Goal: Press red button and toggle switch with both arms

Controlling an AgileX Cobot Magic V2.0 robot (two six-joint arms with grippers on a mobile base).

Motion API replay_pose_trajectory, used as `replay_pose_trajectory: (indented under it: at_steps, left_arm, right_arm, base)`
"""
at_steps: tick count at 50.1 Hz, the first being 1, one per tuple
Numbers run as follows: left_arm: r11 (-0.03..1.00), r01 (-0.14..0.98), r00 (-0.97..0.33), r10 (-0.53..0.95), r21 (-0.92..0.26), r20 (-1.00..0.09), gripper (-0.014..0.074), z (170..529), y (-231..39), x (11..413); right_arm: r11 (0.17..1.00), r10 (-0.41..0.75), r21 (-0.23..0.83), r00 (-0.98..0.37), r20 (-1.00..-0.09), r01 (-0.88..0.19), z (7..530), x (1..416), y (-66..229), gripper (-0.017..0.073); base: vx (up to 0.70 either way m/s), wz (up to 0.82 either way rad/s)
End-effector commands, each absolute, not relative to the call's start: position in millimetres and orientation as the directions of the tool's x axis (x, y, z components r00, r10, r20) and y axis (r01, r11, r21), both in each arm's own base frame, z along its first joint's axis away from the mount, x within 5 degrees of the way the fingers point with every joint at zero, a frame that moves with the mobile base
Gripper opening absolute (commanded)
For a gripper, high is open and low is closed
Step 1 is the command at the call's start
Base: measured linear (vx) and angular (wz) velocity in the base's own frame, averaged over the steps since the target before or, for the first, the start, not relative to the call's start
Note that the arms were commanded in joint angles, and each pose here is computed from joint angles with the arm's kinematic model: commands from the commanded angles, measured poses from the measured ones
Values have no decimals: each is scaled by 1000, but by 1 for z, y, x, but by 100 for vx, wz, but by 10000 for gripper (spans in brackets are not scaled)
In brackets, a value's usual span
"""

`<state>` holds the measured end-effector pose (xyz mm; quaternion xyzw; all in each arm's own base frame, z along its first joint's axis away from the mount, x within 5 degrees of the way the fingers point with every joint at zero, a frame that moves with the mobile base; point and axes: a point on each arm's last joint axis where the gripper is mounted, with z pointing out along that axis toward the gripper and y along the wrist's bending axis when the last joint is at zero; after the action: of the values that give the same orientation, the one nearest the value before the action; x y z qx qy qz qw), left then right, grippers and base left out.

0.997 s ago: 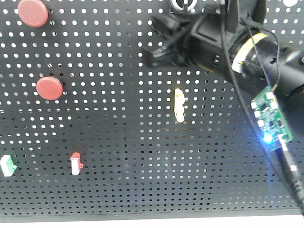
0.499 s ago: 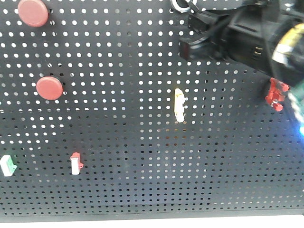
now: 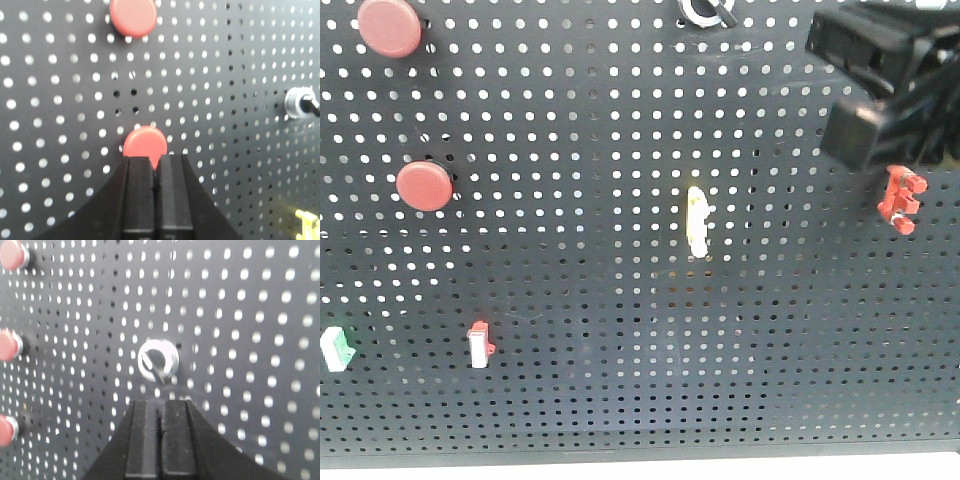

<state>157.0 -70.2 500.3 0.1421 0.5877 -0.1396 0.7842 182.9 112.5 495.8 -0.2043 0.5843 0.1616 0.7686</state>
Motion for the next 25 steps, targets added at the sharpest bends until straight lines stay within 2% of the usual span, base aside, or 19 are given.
replay_pose_trajectory:
  at_steps: [1, 25]
  left_arm:
    - [917, 396, 359, -102, 53, -928, 1, 517, -68, 148]
    - [918, 393, 342, -89, 56, -936, 1, 510, -68, 150]
  right_arm:
    - [864, 41, -138, 342, -939, -484, 511, 173, 108, 0]
    - [864, 42, -138, 342, -939, -484, 512, 173, 108, 0]
  base:
    - [0, 0]
    - [0, 0]
